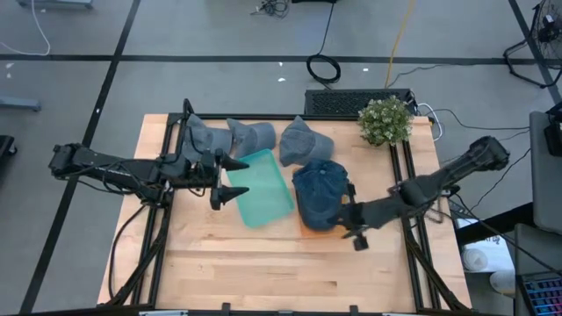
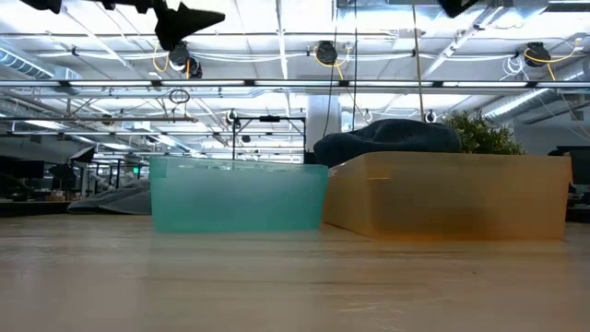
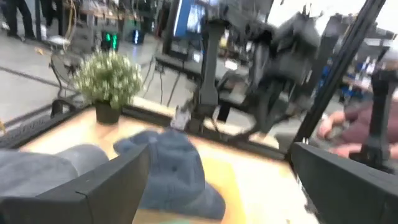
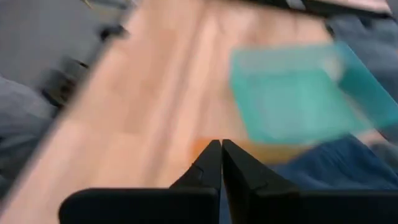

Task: Pick & Place hat
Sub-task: Adjust the light blue bin

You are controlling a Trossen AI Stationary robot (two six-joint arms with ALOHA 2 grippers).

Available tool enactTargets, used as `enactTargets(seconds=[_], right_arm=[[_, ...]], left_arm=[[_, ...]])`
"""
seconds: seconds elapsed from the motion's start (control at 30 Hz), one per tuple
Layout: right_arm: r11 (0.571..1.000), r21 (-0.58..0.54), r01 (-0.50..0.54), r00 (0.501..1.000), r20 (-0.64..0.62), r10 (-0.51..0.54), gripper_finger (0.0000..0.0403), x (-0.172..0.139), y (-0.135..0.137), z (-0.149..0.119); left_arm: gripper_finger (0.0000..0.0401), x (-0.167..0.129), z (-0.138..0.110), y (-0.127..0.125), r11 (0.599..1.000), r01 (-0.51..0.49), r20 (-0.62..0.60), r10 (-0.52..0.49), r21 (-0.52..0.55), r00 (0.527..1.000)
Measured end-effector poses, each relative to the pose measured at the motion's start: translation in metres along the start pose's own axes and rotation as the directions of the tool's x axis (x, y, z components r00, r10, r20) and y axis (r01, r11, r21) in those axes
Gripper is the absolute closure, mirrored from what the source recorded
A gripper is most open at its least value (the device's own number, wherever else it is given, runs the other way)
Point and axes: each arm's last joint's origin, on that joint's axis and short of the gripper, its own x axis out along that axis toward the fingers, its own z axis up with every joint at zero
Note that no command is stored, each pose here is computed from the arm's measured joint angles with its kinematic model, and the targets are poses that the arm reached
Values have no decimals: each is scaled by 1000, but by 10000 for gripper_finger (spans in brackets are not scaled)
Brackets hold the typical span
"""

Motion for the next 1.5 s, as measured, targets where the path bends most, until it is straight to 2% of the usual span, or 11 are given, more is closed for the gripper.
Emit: enactTargets(seconds=[0.13,0.3,0.43,0.57,0.73,0.87,0.97,1.13,1.23,1.37,1.5], right_arm=[[996,-45,-72,984,160,78,403,-10,13,-12],[990,-96,-99,918,376,128,403,-6,18,-36],[990,-109,-91,868,479,133,403,-3,17,-52],[991,-101,-92,847,516,131,403,-3,16,-58],[991,-81,-107,848,513,133,403,-3,16,-59],[991,-86,-105,862,489,134,403,-2,16,-61],[991,-87,-106,871,473,135,403,-1,16,-63],[991,-84,-108,875,465,135,403,-1,16,-64],[991,-84,-108,875,464,135,403,-1,16,-64],[990,-86,-108,879,457,135,403,0,16,-64],[991,-82,-110,883,450,135,403,0,16,-65]], left_arm=[[2,0,-8,1,1000,-1,-78,1,10,997],[2,13,-29,1,997,1,-223,-17,-73,975],[2,30,-38,-10,982,113,-209,-143,-150,968],[2,44,-49,-23,971,220,-183,-234,-94,955],[2,62,-62,-28,996,81,-361,-93,-46,928],[2,69,-68,-21,979,-192,-550,197,68,812],[2,76,-77,-16,949,-299,-657,290,101,696],[2,93,-103,-13,924,-331,-742,357,191,568],[2,102,-116,-10,914,-340,-762,379,220,526],[2,107,-133,-6,913,-302,-822,384,273,420],[2,110,-140,-8,940,-261,-883,305,218,358]])
